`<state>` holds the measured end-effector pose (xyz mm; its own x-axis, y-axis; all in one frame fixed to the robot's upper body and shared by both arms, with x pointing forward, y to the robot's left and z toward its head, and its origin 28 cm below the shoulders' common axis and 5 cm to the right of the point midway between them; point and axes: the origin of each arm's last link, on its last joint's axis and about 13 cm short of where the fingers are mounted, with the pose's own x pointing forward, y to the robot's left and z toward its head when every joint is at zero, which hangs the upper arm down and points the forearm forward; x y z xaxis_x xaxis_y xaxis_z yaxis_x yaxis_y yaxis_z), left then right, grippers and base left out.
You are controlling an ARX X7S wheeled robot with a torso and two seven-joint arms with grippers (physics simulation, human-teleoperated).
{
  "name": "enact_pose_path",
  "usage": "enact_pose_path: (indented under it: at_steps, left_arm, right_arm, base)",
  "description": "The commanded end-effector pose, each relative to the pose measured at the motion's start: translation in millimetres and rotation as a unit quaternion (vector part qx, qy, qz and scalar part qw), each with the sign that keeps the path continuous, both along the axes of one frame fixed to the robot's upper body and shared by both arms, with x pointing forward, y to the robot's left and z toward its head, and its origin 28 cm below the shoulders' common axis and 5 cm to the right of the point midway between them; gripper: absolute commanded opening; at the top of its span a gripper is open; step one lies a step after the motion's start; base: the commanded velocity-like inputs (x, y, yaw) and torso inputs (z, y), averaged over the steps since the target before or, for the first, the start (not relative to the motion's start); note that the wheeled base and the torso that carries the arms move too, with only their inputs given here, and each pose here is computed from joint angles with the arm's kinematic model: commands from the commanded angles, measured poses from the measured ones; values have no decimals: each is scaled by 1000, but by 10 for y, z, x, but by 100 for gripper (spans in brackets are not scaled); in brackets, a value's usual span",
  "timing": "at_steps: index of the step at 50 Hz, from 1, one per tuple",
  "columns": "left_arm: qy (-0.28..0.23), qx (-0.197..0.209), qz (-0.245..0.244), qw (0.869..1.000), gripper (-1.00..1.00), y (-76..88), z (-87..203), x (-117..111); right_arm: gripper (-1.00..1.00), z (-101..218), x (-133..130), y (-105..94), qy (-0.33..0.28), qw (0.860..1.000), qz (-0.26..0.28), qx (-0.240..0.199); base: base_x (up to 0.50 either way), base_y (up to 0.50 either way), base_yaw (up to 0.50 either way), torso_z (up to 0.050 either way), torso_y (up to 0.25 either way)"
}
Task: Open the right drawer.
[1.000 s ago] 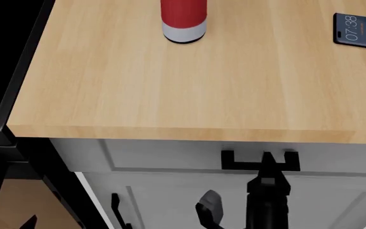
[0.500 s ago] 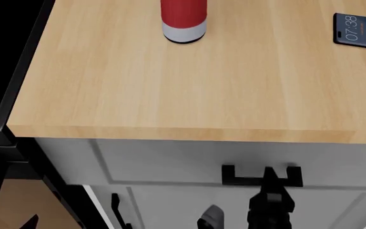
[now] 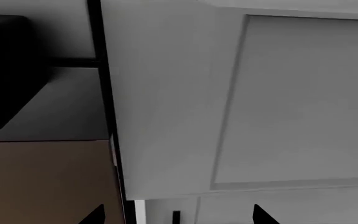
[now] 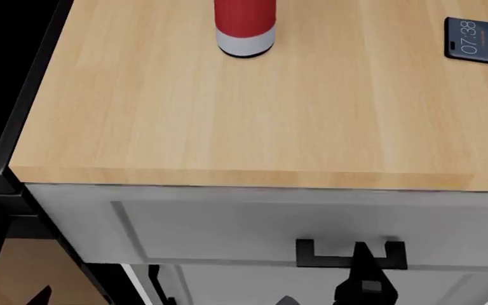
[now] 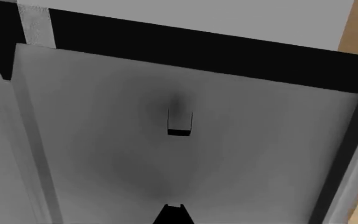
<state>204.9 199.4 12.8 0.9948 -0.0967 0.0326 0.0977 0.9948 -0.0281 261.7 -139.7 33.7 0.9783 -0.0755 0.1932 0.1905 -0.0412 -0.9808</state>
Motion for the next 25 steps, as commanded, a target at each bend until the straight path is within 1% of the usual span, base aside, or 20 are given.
enact_pose_path:
  at_steps: [1,7,11,23,25]
  left_arm:
    - [0,1,-1,1000,100,-3,-2,-1]
    - [0,0,-4,1000,100,-6,5,-3]
    - [1,0,-4,1000,100,-3,-1,-5]
    - [2,0,-4,1000,100,-3,-6,0]
    - [2,0,-4,1000,100,-3,-5,0]
  right_arm:
    - [-100,40,-172,89,-9,1000,22,-2]
    - [-100,39,-207,106,-13,1000,24,5]
    - [-100,91,-234,123,-15,999,28,11]
    - [-100,139,-283,125,-25,999,31,12]
    - [-100,136,-283,123,-25,999,31,5]
  base:
    - [0,0,0,0,0]
    - [0,0,0,0,0]
    - [-2,0,1,0,0]
    - [-1,0,1,0,0]
    - [0,1,0,0,0]
